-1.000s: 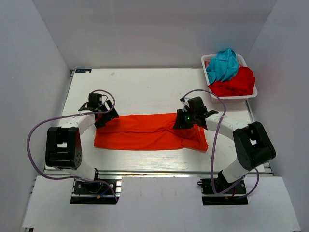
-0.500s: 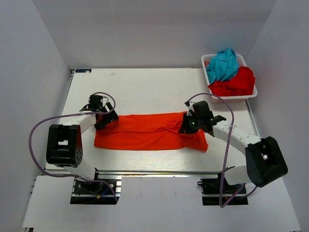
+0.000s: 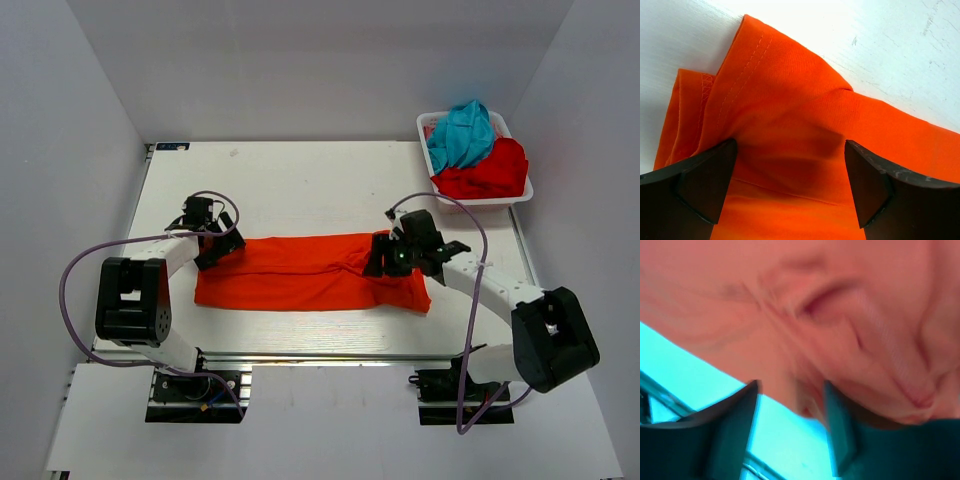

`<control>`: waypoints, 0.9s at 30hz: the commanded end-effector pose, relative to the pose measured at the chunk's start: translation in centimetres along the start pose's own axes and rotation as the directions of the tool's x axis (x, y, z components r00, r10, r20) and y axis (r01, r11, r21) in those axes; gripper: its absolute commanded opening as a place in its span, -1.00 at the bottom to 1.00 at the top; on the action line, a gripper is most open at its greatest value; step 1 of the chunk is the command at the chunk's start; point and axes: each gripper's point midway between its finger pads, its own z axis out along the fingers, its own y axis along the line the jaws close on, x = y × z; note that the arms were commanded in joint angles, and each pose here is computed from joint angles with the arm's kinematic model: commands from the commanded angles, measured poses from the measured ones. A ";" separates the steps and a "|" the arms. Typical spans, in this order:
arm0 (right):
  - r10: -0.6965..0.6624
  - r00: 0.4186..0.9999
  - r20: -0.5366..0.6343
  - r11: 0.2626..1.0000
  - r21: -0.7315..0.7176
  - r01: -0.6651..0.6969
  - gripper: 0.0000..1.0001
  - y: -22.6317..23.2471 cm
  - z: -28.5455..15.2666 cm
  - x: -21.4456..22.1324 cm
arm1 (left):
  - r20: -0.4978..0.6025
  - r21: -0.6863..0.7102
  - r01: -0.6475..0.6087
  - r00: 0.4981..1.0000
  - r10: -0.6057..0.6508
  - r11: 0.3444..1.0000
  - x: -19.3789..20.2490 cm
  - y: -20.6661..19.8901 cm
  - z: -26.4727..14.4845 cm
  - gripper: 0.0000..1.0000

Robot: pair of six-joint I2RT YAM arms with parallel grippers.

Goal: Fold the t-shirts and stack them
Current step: Fold the other side of the tshirt into a rectangle

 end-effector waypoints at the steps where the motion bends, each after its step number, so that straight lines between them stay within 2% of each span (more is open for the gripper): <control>1: -0.073 0.986 0.153 0.997 0.022 0.070 0.32 0.9 -0.3 -5.8 | -0.056 -0.075 -0.003 0.998 -0.001 0.997 2.2 2.1 -0.1 0.98; 5: -0.055 0.990 0.130 0.998 -0.019 0.058 0.60 1.6 1.3 -6.5 | -0.056 -0.075 -0.012 0.998 0.008 0.997 2.2 2.1 -0.1 0.98; 6: -0.043 0.994 0.099 0.998 -0.035 0.047 0.60 1.6 2.0 -5.9 | -0.056 -0.075 -0.012 0.998 0.008 0.997 2.2 2.1 -0.1 0.98; 12: -0.014 0.996 0.087 0.996 -0.088 0.022 0.63 2.5 3.9 -7.1 | -0.048 -0.070 -0.012 0.999 0.008 0.997 1.8 1.9 -0.1 0.98; 14: -0.016 0.996 0.089 0.995 -0.098 0.024 0.56 2.8 4.1 -7.5 | -0.052 -0.082 -0.013 0.999 0.009 0.997 1.9 2.1 -0.2 0.98; 17: -0.005 0.996 0.086 0.994 -0.108 0.014 0.05 2.9 4.5 -7.7 | -0.052 -0.082 -0.013 0.999 0.009 0.997 1.9 2.1 -0.2 0.98; 18: 0.001 0.996 0.086 0.994 -0.109 0.008 -0.62 3.0 4.5 -7.8 | -0.044 -0.078 -0.012 0.999 0.009 0.997 1.6 1.9 -0.3 0.98; 20: 0.010 0.997 0.080 0.997 -0.077 -0.004 -1.00 2.4 4.7 -7.6 | -0.059 -0.087 -0.014 0.998 0.008 0.996 2.0 2.1 -0.1 0.98; 23: 0.032 0.998 0.057 0.999 -0.001 -0.032 -1.00 1.0 4.2 -6.5 | -0.053 -0.100 -0.006 0.999 0.001 0.995 1.6 2.4 0.1 0.98; 27: 0.034 0.997 0.070 0.999 0.006 -0.034 -1.00 1.0 2.8 -6.0 | -0.053 -0.100 -0.006 0.999 0.001 0.995 1.6 2.4 0.1 0.98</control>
